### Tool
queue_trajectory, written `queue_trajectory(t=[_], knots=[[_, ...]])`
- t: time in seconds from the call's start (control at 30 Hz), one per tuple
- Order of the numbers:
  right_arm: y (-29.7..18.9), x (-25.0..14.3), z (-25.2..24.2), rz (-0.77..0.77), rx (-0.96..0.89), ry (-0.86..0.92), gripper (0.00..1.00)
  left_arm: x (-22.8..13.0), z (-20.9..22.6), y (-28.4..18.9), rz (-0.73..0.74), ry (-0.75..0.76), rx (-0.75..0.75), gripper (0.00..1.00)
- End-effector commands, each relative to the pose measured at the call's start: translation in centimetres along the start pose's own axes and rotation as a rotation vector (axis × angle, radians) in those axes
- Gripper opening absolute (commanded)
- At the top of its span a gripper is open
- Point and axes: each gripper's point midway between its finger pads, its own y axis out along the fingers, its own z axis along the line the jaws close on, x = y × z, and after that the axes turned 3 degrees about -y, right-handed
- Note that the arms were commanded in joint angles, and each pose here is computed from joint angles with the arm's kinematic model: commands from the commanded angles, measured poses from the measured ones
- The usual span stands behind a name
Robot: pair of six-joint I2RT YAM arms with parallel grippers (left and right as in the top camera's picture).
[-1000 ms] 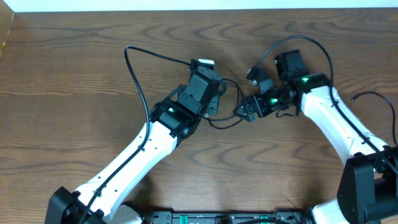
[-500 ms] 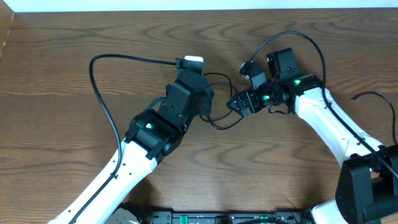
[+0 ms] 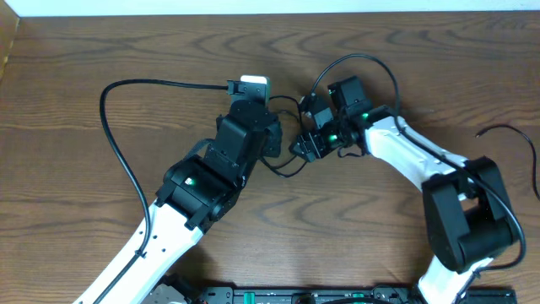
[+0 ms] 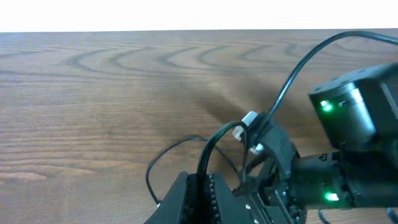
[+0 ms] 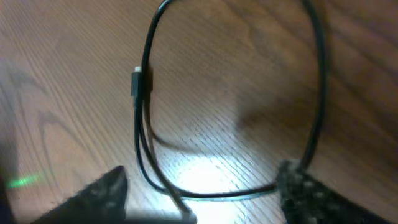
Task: Untangle cables
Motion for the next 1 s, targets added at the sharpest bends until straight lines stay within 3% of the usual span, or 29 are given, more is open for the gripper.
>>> queue_trajectory(t=[0.0,0.03,0.1,0.13,0.37,0.47,0.67,0.97], knots=[[0.7,0.0,0.3,-0.003,0.024,0.011,0.47,1.9,0.2,-1.2,-0.057,-0.011,0.012,0.07],[0.7,0.1,0.2,-0.006,0.024,0.010,0.37,1.9,0.3,-1.2,-0.059,-0.010,0.017,0.07],[0.7,0.1,0.2,-0.009,0.022,0.009,0.04,2.0,0.4,-1.2,-0.061,-0.010,0.022,0.08],[0.7,0.1,0.2,-0.009,0.022,0.011,0.01,2.0,0.4,-1.2,-0.061,-0.010,0.022,0.08],[-1.8,0.3,-1.6,-0.030,-0.010,0.104,0.01,1.7,1.3,-1.2,-0.057,-0.003,0.071,0.08],[-4.3,0.8,-2.4,-0.063,-0.038,0.131,0.01,1.5,1.6,-1.1,-0.046,0.003,0.086,0.25],[-12.0,2.2,-3.1,-0.178,-0.143,0.156,0.01,0.6,1.7,-0.4,-0.012,0.016,0.100,0.40],[-23.8,5.1,-0.4,-0.364,-0.324,0.071,0.01,-1.3,1.6,1.3,0.063,0.035,0.117,0.42]])
